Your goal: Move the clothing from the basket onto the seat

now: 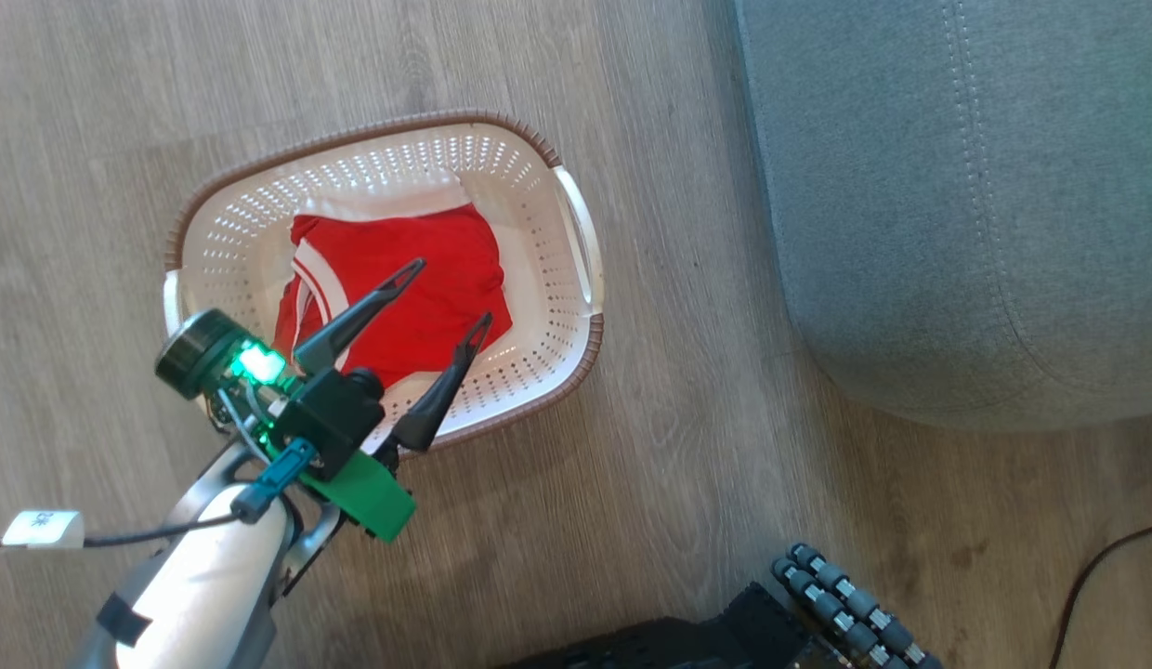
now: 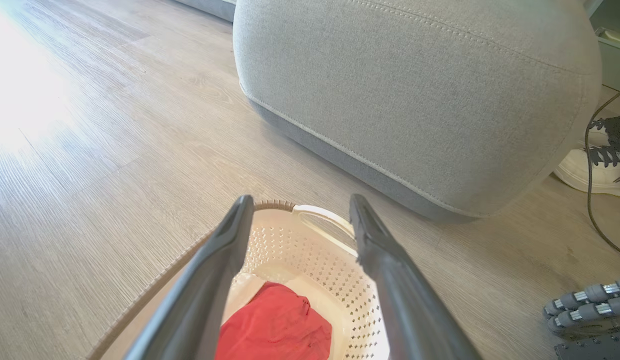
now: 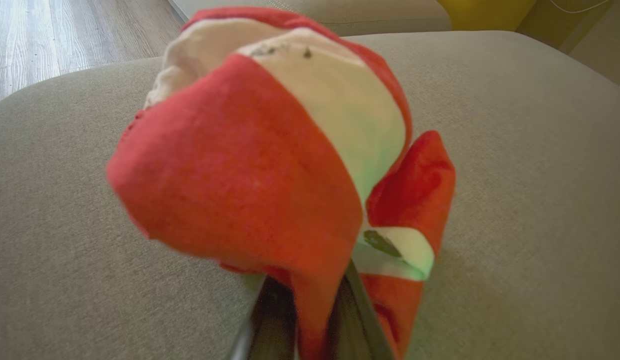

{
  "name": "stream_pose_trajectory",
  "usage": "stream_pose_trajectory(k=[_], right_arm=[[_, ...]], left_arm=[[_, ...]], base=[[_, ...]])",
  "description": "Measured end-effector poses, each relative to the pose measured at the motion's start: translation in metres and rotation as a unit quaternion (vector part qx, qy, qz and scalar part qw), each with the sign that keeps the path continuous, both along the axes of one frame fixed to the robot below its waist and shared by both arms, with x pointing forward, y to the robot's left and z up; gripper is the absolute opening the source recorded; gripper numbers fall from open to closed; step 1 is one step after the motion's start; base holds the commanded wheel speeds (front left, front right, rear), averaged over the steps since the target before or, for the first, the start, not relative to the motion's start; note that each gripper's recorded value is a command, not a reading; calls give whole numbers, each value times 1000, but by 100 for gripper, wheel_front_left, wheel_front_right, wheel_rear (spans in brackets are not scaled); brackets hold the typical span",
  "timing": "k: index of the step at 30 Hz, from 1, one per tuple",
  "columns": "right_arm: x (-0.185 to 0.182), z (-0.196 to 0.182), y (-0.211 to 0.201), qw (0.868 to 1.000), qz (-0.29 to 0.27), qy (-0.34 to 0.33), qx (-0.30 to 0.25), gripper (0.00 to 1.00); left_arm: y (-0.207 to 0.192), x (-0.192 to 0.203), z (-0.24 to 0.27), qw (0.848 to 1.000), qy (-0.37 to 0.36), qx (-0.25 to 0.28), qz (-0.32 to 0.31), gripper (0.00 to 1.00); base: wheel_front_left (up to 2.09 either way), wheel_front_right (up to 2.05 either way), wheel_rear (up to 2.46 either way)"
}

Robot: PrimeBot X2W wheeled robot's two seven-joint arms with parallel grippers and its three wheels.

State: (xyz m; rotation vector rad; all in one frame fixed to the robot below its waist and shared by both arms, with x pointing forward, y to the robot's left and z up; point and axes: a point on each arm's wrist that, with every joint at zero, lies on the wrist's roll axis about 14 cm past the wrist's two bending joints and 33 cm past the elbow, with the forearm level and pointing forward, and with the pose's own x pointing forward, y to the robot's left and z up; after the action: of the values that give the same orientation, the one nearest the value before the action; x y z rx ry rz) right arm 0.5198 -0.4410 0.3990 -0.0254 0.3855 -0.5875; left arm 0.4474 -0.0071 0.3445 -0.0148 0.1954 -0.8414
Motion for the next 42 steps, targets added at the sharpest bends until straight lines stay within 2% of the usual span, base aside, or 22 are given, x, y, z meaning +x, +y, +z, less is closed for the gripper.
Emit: stream_pose_trajectory(k=[1,2,3,6,10,15,20,23,28,32,33,35,36,42], right_arm=[[-2,0,-1,1000,-4,0,1,0],[-3,1,-2,1000,-6,-2,1,45],[-4,2,-2,1000,-11,-6,4,100],[-10,3,-2,1000,-20,-8,16,100],[-11,19,-1,1000,-13,-22,7,100],[-7,49,11,998,23,-52,-22,100],[-25,65,17,996,51,-52,-44,100],[-18,92,34,991,88,-81,-61,100],[-6,163,82,965,162,-189,-85,100],[-26,178,119,946,218,-230,-73,100],[-26,178,119,946,218,-230,-73,100],[-41,191,141,929,253,-262,-62,100],[-41,191,141,929,253,-262,-62,100],[-61,233,191,885,316,-341,-32,100]], left_arm=[[0,2,2,1000,-3,0,1,100],[1,3,4,1000,-5,0,3,100],[1,3,6,1000,-7,-1,4,100],[0,3,13,1000,-14,-3,6,100],[-4,1,30,1000,-25,-10,10,100],[-10,-4,56,999,-42,-21,20,100],[-14,-14,85,997,-58,-34,36,100],[-9,-23,98,996,-64,-35,55,100],[1,-33,124,991,-87,-39,89,100],[15,-39,143,986,-107,-40,123,100],[15,-39,143,986,-107,-40,123,100],[26,-45,156,981,-121,-41,144,100],[26,-45,156,981,-121,-41,144,100],[59,-51,173,967,-143,-38,210,100]], base=[[0,0,0],[0,0,0],[0,0,0],[0,0,0],[0,0,0],[0,0,0],[0,0,0],[0,0,0],[0,0,0],[0,0,0],[0,0,0],[0,0,0],[0,0,0],[0,0,0]])
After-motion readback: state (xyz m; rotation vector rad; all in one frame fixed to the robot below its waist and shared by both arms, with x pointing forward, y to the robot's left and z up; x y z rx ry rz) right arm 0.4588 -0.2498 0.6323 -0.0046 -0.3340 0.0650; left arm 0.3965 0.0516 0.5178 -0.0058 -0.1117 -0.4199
